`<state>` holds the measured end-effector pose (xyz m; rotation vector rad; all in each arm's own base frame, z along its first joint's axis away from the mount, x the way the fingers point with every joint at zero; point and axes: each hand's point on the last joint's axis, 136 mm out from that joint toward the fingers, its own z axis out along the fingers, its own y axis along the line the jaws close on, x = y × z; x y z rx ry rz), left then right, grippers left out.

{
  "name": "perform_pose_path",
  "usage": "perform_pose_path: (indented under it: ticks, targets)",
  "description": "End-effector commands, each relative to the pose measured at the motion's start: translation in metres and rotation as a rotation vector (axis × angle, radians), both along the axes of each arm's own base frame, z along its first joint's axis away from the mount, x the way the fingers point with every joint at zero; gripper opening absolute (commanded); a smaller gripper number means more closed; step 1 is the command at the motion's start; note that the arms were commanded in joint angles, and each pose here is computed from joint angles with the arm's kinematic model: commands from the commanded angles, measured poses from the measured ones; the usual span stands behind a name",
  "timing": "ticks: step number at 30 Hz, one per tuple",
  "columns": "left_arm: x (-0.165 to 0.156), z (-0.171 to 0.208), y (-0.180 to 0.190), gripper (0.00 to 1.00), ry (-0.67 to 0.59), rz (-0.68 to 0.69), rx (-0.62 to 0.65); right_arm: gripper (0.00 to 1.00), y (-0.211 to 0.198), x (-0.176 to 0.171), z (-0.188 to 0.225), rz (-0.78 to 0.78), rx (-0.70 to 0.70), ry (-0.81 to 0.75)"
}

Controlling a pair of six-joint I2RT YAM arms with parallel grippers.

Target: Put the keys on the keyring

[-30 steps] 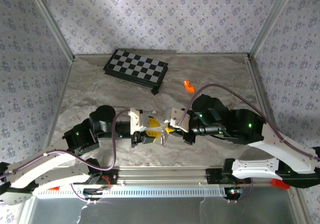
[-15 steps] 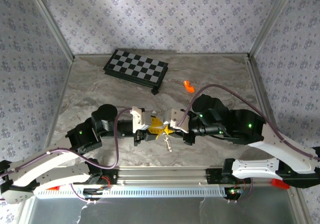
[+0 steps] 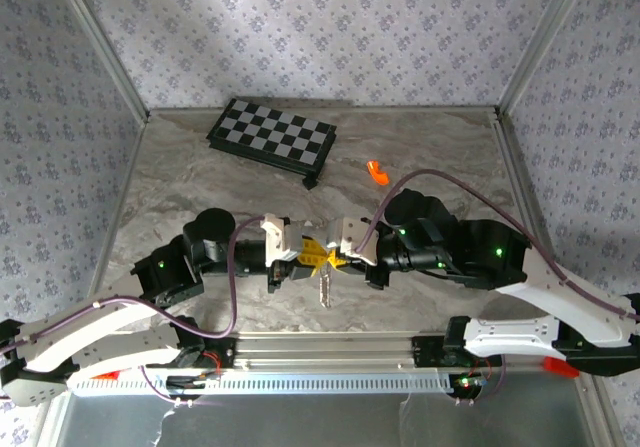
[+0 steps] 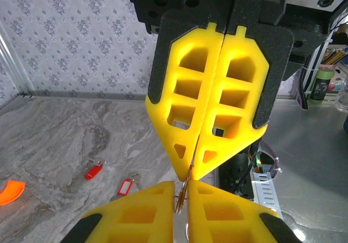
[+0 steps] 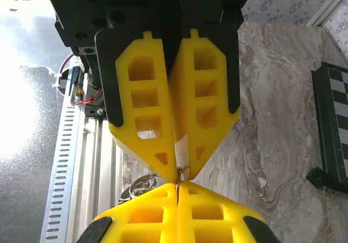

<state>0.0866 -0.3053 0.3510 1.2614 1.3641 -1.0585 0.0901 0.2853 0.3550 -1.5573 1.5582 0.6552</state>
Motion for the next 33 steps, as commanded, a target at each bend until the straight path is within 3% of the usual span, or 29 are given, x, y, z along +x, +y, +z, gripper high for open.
perform_pose_path:
  ticks: [1,10,21,24,26,29,33]
  targets:
    - [0.002,0.000,-0.003,0.12,-0.002,0.004,-0.007,0.00,0.003,-0.008,0.015,0.046,0.064,-0.019]
    - [0.001,0.003,-0.004,0.00,0.004,-0.004,-0.028,0.00,0.005,-0.012,0.013,0.063,0.075,-0.029]
    - [0.003,0.013,0.002,0.00,-0.016,0.028,-0.093,0.00,0.004,-0.011,0.014,0.046,0.096,-0.032]
    - [0.003,0.014,0.003,0.00,-0.022,0.029,-0.102,0.27,0.003,-0.009,0.016,0.016,0.118,-0.018]
    - [0.001,0.016,0.004,0.00,-0.028,0.022,-0.110,0.40,0.000,-0.009,0.018,-0.002,0.141,0.002]
    - [-0.002,0.019,0.005,0.00,-0.031,0.010,-0.124,0.47,-0.005,-0.013,0.018,-0.002,0.178,0.025]
    - [-0.008,0.024,0.007,0.00,-0.034,-0.018,-0.147,0.44,-0.012,-0.015,0.023,-0.014,0.236,0.058]
